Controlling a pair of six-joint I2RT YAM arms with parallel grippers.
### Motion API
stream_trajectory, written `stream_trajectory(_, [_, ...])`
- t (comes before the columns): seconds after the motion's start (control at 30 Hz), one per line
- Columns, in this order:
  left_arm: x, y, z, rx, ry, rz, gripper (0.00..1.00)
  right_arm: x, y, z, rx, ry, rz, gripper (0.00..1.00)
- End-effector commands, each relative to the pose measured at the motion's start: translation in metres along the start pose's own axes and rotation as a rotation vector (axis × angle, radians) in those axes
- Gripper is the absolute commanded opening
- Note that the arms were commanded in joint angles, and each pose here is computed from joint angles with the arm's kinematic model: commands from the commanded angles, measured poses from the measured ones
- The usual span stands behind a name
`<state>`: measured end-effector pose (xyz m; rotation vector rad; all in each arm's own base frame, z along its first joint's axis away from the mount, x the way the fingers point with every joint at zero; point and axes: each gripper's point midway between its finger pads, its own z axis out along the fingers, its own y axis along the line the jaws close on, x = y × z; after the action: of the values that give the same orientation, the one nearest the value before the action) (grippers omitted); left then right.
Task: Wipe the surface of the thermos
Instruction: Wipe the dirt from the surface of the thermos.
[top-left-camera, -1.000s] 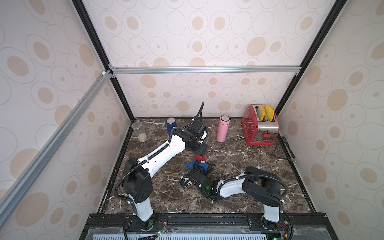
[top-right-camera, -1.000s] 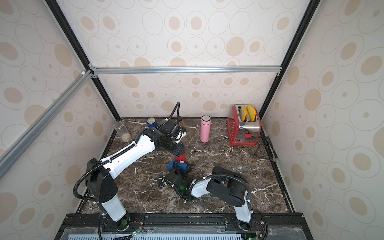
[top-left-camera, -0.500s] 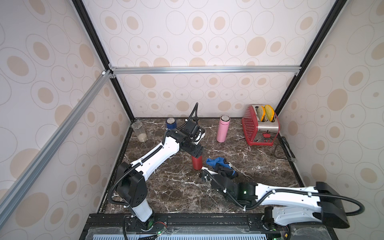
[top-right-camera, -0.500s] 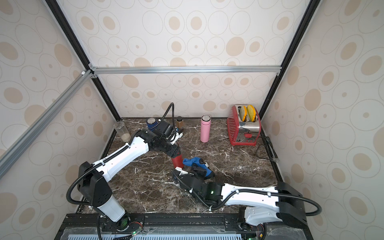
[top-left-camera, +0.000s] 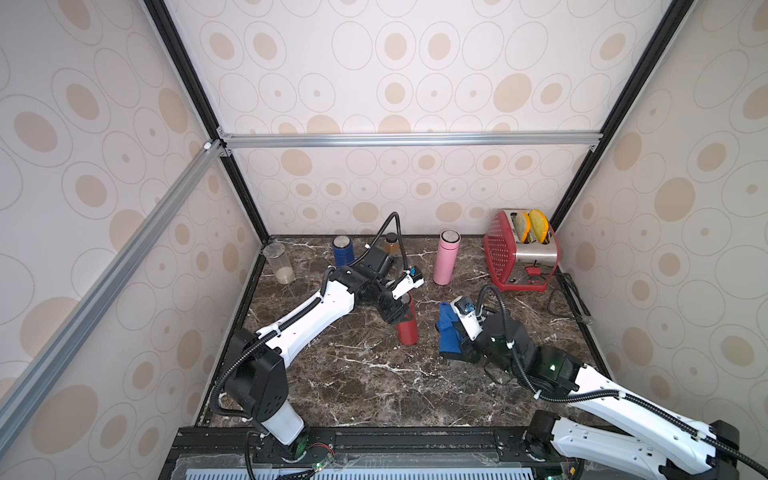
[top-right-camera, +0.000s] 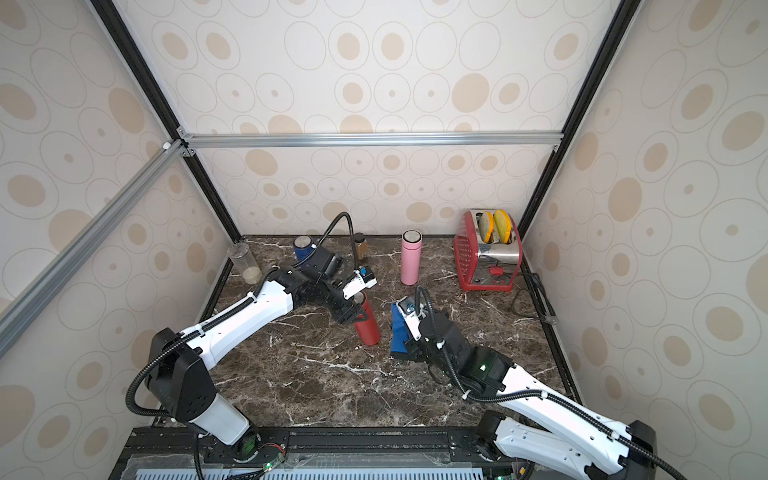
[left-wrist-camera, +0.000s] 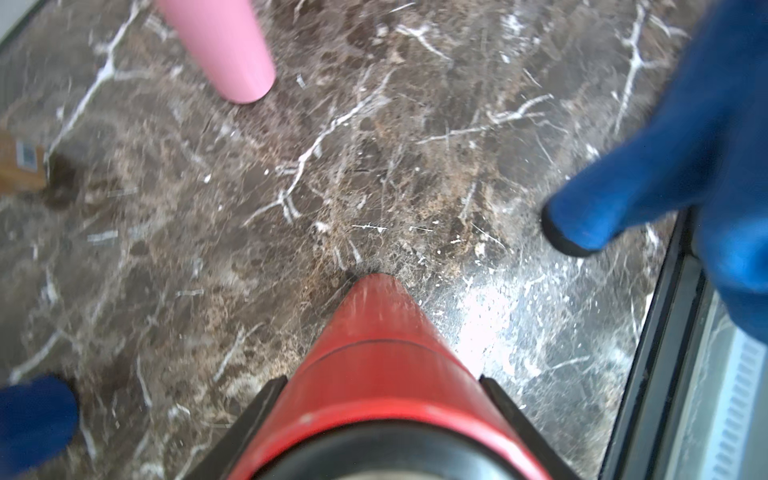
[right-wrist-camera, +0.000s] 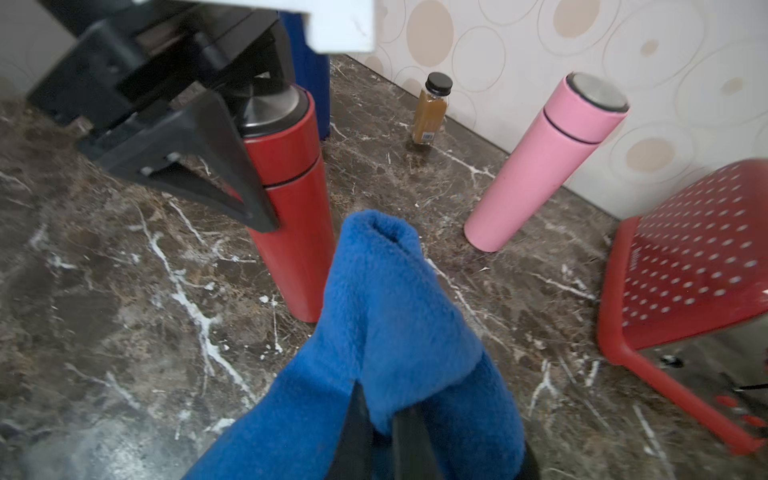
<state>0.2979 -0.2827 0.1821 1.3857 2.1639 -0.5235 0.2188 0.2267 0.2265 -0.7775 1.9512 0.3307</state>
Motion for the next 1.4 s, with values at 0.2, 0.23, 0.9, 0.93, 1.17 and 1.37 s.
stream_trajectory(0.2, [0.006, -0.070, -0.017, 0.283, -0.041, 0.576, 0.00, -0.042, 0.012, 0.032, -0.333, -0.074, 0.357, 0.00])
stream_trajectory(0.23, [0.008, -0.072, -0.018, 0.297, -0.031, 0.607, 0.00, -0.047, 0.013, 0.034, -0.352, -0.080, 0.360, 0.00])
stream_trajectory(0.9, [-0.020, -0.070, 0.002, 0.228, -0.136, 0.896, 0.00, 0.002, 0.046, 0.096, -0.558, -0.020, 0.568, 0.00])
stream_trajectory(0.93, [-0.021, -0.070, 0.003, 0.228, -0.144, 0.894, 0.00, 0.014, 0.046, 0.102, -0.545, 0.000, 0.577, 0.00])
stream_trajectory(1.17, [-0.021, -0.076, 0.005, 0.256, -0.177, 0.887, 0.00, 0.075, 0.043, 0.131, -0.455, 0.116, 0.580, 0.00])
stream_trajectory(1.37, [-0.013, -0.084, 0.007, 0.304, -0.184, 0.883, 0.00, 0.065, 0.035, 0.132, -0.513, 0.122, 0.556, 0.00])
